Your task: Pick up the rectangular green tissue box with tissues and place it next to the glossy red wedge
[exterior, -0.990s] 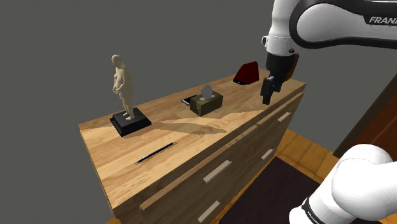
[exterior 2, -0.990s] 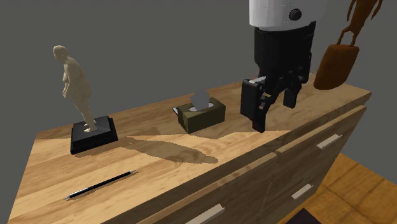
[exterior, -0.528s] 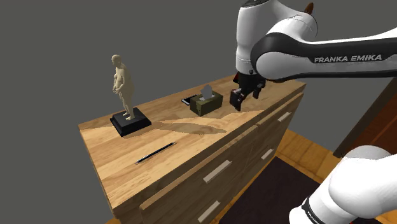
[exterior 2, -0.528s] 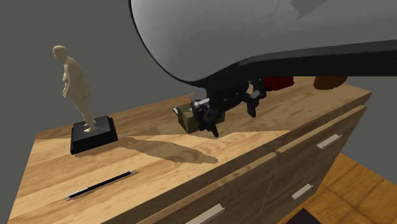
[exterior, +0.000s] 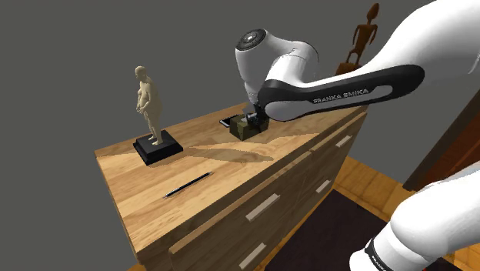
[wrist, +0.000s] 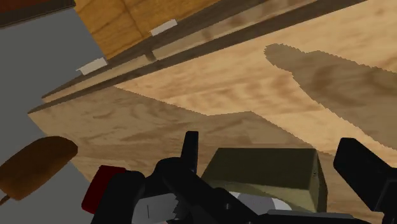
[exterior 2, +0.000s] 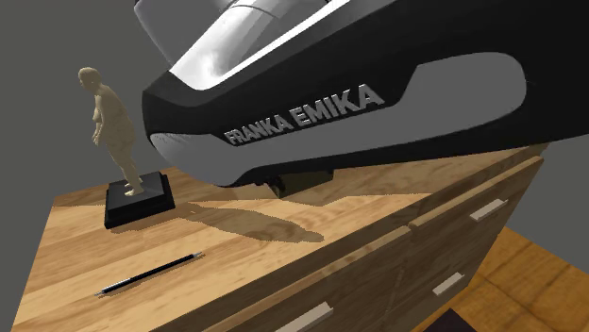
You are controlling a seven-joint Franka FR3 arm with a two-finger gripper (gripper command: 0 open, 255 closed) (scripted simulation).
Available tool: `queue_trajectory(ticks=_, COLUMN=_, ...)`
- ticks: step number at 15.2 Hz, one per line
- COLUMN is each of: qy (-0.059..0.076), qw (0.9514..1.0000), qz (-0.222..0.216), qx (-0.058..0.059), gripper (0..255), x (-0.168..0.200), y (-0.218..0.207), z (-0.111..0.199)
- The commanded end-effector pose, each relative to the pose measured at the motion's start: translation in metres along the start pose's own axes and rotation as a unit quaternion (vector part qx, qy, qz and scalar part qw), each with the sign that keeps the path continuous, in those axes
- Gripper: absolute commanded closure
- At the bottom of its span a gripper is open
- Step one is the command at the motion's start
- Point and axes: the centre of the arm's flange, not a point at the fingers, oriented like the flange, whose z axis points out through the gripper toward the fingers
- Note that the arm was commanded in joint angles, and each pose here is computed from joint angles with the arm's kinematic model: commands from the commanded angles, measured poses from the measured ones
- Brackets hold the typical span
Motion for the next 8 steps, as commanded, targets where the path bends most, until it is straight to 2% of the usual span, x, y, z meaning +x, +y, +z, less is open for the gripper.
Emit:
queue_trajectory(ticks=1, qy=0.015, qw=0.9987, qz=0.043, qx=-0.022, gripper=0, x=0.016, y=-0.022, z=0.011)
queue_trajectory(ticks=4, qy=0.034, qw=0.9928, qz=0.101, qx=-0.055, gripper=0, x=0.044, y=-0.049, z=0.028)
queue_trajectory(ticks=6, qy=0.046, qw=0.9862, qz=0.139, qx=-0.077, gripper=0, x=0.065, y=-0.065, z=0.039)
queue_trajectory(ticks=8, qy=0.059, qw=0.9775, qz=0.177, qx=-0.099, gripper=0, x=0.087, y=-0.079, z=0.051)
